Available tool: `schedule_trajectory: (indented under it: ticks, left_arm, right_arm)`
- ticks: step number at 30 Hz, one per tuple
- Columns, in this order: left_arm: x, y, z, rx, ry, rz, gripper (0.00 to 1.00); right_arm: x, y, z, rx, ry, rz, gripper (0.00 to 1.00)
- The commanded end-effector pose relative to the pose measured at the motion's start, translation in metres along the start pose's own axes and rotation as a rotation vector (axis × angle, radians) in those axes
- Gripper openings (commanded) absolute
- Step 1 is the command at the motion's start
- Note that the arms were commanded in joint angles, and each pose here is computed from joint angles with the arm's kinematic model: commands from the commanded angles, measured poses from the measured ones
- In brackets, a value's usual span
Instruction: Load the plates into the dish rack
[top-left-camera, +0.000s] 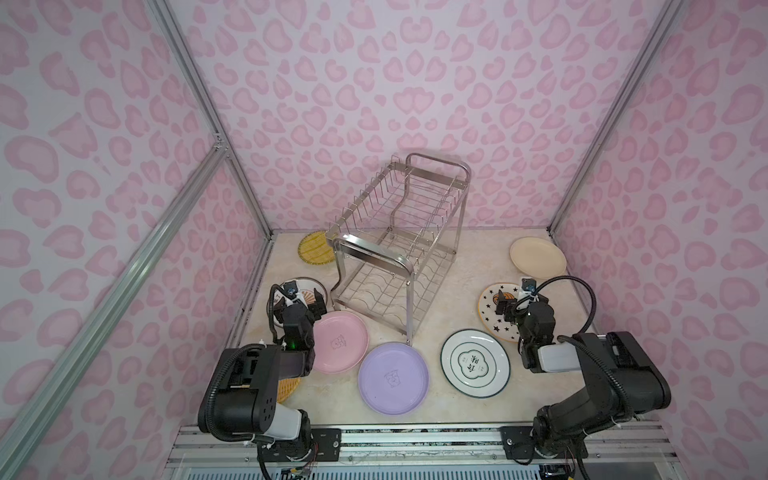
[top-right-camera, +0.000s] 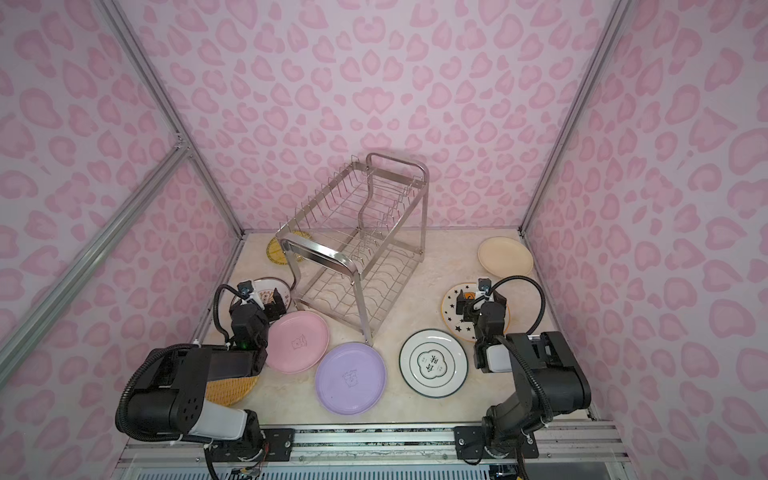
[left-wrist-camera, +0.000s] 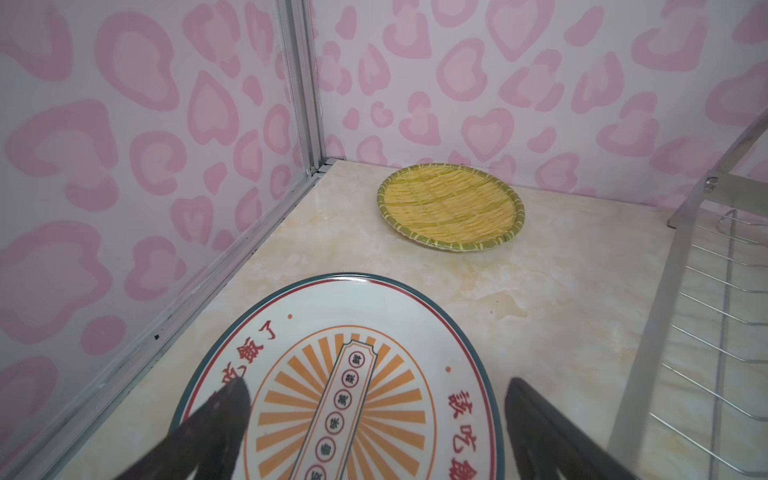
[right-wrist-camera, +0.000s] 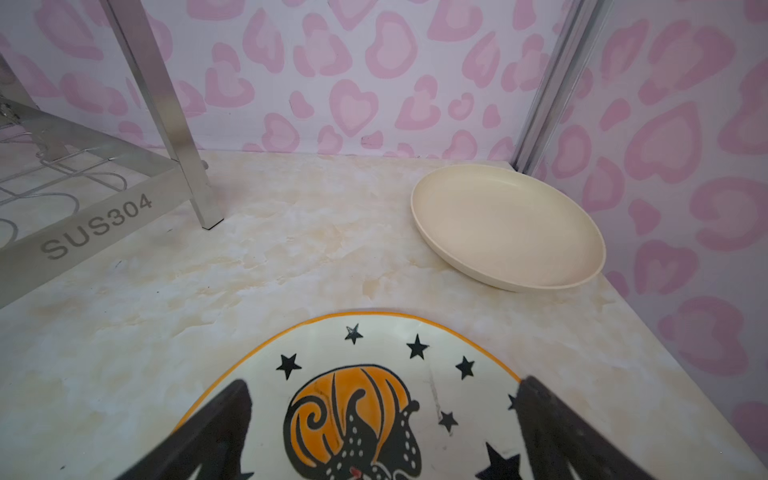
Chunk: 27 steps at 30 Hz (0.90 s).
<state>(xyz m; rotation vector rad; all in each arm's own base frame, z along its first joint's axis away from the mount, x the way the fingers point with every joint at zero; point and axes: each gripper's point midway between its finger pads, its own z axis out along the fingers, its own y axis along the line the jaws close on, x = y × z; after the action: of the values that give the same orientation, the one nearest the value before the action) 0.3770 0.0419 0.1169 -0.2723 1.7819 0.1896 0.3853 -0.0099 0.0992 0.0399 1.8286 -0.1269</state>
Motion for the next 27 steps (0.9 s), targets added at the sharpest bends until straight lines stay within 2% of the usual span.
schedule_trajectory:
  ticks: [1, 27]
  left_arm:
    - [-0.0052, 0.0008, 0.0005, -0.005, -0.019, -0.007, 0.97]
    - [-0.0058, 0.0005, 0.0003, -0.004, -0.021, -0.007, 0.97]
  right_arm:
    - [-0.0049, -0.0019, -0.0019, 0.015, -0.027, -0.004, 1.00]
    - [-0.0076, -0.0026, -0.0076, 0.046, -0.056, -0.017, 1.00]
